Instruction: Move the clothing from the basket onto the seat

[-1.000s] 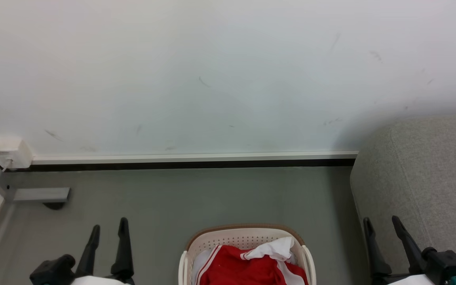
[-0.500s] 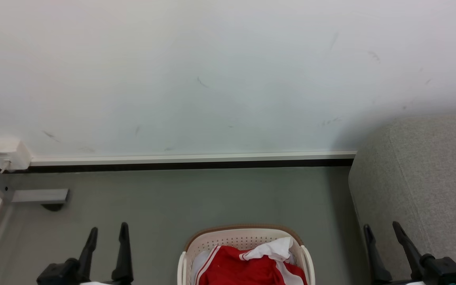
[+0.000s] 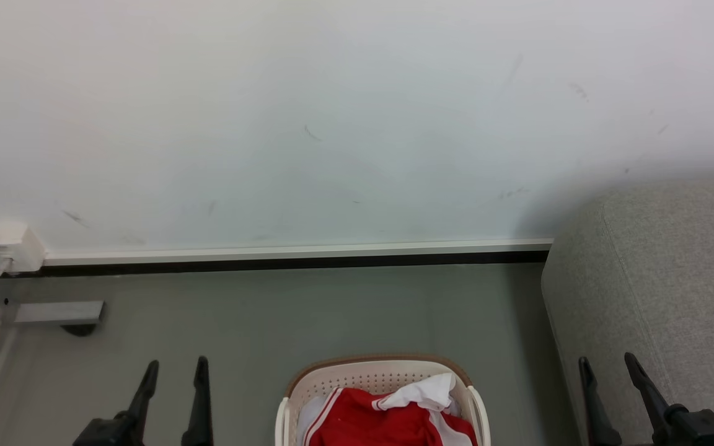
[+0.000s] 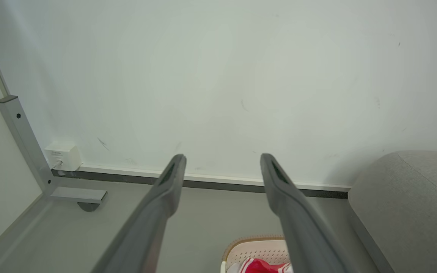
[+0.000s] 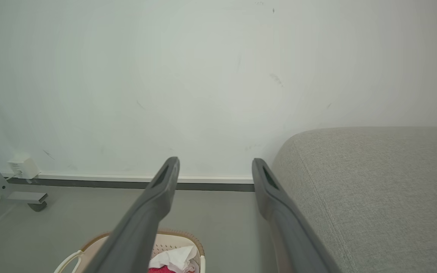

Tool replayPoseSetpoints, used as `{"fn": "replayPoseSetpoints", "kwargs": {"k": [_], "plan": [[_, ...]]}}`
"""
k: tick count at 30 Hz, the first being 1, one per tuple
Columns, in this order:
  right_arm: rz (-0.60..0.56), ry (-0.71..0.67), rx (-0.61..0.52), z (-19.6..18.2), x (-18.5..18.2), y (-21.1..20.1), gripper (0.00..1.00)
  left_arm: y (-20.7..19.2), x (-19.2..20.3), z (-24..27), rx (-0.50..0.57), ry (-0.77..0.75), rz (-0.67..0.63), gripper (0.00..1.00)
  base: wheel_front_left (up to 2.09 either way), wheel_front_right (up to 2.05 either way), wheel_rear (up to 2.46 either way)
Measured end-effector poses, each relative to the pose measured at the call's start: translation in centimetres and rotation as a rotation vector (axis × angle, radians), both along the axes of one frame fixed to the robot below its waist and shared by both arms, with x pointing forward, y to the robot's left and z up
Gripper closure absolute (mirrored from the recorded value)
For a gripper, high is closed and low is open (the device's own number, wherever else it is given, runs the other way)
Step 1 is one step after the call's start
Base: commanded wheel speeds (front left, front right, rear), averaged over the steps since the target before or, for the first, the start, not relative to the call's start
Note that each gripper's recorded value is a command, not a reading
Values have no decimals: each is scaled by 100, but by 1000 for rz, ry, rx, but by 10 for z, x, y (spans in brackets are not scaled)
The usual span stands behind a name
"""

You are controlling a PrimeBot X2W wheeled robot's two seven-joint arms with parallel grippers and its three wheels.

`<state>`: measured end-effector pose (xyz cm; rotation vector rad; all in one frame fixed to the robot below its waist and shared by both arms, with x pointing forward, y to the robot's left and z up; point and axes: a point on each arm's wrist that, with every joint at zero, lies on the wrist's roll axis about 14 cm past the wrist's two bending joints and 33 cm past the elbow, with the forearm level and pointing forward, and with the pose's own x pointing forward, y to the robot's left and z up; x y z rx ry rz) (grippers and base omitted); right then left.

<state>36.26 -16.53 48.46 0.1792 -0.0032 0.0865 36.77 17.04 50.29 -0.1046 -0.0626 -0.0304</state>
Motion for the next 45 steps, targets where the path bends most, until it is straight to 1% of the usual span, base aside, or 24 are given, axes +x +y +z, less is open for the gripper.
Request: {"fn": "replayPoseSetpoints", "kwargs": {"k": [9,33,45], "plan": [[-2,5,-40,-5,-4,-2,0,-1,-1,-2,30,-2,-7,0,0,0,0],[-6,16,-29,-8,-4,-3,0,3,-2,-12,29,28,2,0,0,0,0],[-12,24,-22,-10,-5,-5,0,-6,4,-19,27,48,-28,0,0,0,0]]}}
